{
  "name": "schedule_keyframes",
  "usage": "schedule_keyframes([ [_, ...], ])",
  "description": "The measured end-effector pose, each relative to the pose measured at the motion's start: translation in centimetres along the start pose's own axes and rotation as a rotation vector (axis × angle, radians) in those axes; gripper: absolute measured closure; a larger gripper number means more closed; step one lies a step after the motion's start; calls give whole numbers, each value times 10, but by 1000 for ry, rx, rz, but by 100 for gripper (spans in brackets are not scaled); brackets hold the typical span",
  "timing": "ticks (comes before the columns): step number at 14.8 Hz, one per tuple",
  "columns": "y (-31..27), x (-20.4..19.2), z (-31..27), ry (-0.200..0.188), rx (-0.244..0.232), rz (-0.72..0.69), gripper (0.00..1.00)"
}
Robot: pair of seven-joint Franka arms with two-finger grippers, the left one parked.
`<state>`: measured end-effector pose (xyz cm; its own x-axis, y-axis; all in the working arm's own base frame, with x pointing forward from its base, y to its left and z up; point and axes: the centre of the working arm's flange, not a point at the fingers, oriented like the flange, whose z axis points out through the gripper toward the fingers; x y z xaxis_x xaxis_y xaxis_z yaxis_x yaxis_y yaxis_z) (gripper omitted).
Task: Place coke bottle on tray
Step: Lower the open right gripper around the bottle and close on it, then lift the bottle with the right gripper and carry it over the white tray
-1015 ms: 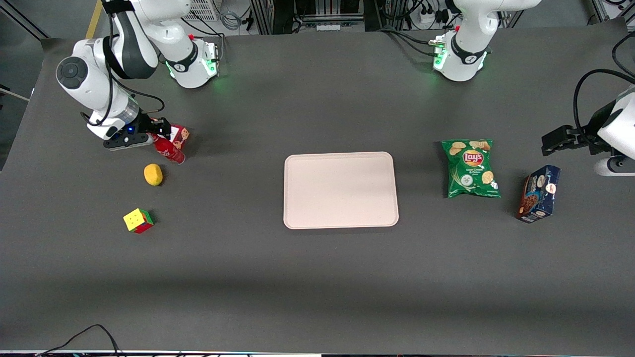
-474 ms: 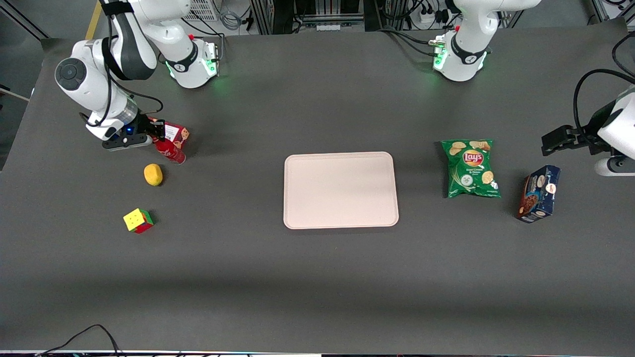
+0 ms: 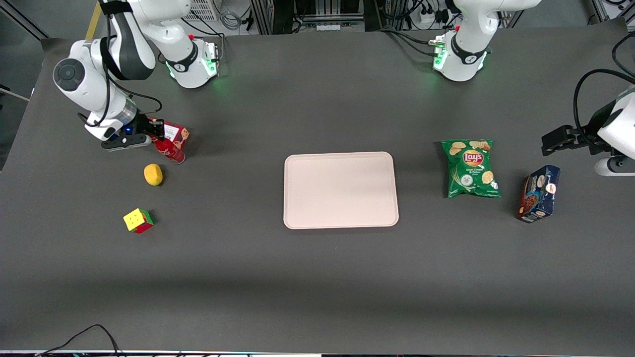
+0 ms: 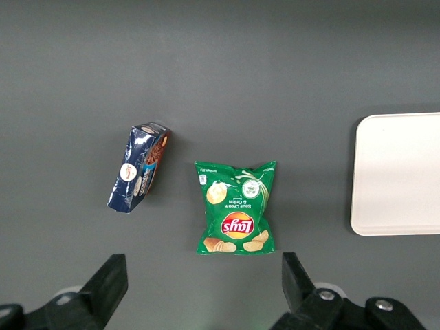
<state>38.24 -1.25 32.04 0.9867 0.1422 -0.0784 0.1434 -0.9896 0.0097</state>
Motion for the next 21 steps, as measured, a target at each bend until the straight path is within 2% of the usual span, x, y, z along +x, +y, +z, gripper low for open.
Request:
schedule_keyframes([
  [4,6,23,-51,-14,-8,4,67],
  [8,-4,48,-126,5,-33,-20,67],
  [11,-42,63,-186,18,-54,-31,67],
  [16,-128,102,-266,31,-27,-14,67],
  [21,-213,159,-284,45,69,89,67],
])
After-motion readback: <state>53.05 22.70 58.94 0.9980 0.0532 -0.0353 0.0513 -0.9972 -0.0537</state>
